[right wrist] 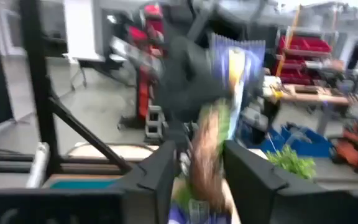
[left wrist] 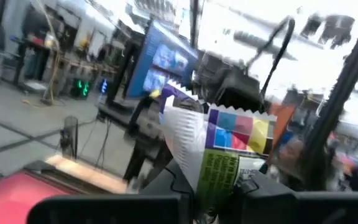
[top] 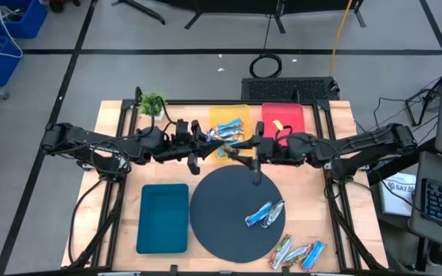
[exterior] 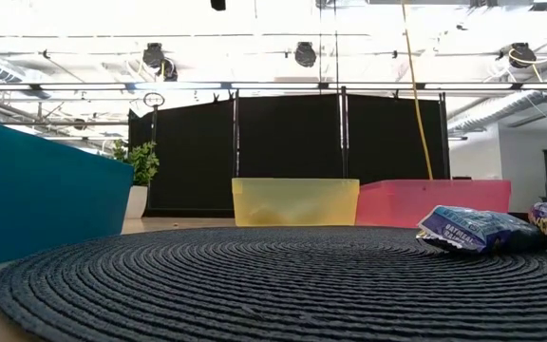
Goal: Pick and place Granola Bars by type
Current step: Put the blue granola bar into the blue bin
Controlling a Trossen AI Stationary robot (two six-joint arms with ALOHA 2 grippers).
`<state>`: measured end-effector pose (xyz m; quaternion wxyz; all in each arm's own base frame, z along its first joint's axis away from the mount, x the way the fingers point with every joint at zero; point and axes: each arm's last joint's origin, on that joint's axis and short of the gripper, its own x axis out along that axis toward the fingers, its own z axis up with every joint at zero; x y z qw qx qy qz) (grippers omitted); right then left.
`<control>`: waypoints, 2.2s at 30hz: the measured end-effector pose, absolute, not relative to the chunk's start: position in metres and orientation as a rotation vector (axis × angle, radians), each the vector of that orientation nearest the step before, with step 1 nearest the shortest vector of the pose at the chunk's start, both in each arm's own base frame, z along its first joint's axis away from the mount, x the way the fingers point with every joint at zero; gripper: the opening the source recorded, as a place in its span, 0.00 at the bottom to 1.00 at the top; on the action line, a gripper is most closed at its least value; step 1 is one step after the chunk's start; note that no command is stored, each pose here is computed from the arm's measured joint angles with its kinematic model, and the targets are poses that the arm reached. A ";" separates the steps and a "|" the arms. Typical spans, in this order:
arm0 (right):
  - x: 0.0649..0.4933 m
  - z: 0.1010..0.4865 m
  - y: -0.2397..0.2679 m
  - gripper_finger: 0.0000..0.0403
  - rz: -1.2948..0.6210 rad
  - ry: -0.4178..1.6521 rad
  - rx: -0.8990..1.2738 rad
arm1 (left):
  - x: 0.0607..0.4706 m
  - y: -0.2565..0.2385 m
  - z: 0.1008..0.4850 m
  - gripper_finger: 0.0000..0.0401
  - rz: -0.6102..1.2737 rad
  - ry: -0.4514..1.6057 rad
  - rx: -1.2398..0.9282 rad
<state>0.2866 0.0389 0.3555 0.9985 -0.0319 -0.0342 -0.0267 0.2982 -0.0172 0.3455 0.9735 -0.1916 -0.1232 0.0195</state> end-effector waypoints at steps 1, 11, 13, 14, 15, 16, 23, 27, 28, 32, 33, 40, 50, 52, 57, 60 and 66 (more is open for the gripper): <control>0.281 0.362 0.040 0.35 -0.044 -0.100 -0.053 | 0.296 -0.017 0.344 0.09 0.043 -0.213 -0.386; 0.212 0.398 0.050 0.47 0.025 -0.116 0.015 | 0.237 -0.036 0.323 0.07 0.074 0.374 -0.518; 0.202 0.399 0.049 0.47 0.031 -0.091 0.019 | 0.223 -0.045 0.309 0.07 0.102 0.570 -0.558; 0.200 0.399 0.048 0.46 0.031 -0.084 0.024 | 0.217 -0.050 0.302 0.07 0.120 0.658 -0.564; 0.197 0.399 0.048 0.46 0.033 -0.075 0.031 | 0.212 -0.054 0.296 0.07 0.130 0.729 -0.560; 0.195 0.399 0.047 0.45 0.033 -0.066 0.035 | 0.208 -0.058 0.292 0.07 0.135 0.789 -0.555; 0.190 0.400 0.046 0.43 0.033 -0.066 0.035 | 0.217 -0.072 0.253 0.07 0.135 1.132 -0.555; 0.192 0.394 0.046 0.43 0.033 -0.014 0.052 | 0.226 -0.077 0.220 0.07 0.163 1.376 -0.477; 0.193 0.390 0.047 0.44 0.032 0.027 0.066 | 0.230 -0.078 0.213 0.07 0.147 1.405 -0.463; 0.195 0.359 0.047 0.44 0.007 0.281 0.109 | 0.243 -0.085 0.191 0.07 0.080 1.475 -0.432; 0.195 0.348 0.047 0.44 -0.001 0.343 0.113 | 0.246 -0.085 0.187 0.07 0.079 1.484 -0.426; 0.197 0.273 0.057 0.44 0.054 0.597 0.121 | 0.251 -0.087 0.169 0.06 0.065 1.539 -0.380; 0.216 0.193 0.080 0.47 0.268 0.710 0.237 | 0.243 -0.081 0.159 0.37 0.153 1.591 -0.488; 0.221 0.185 0.085 0.48 0.296 0.721 0.225 | 0.245 -0.080 0.167 0.46 0.153 1.565 -0.523; 0.226 0.163 0.094 0.51 0.369 0.833 0.223 | 0.248 -0.073 0.202 0.64 0.156 1.403 -0.569; 0.229 0.156 0.097 0.51 0.388 0.838 0.197 | 0.247 -0.069 0.227 0.69 0.156 1.294 -0.572; 0.236 0.139 0.097 0.50 0.380 0.885 0.171 | 0.254 -0.064 0.288 0.70 0.107 1.036 -0.541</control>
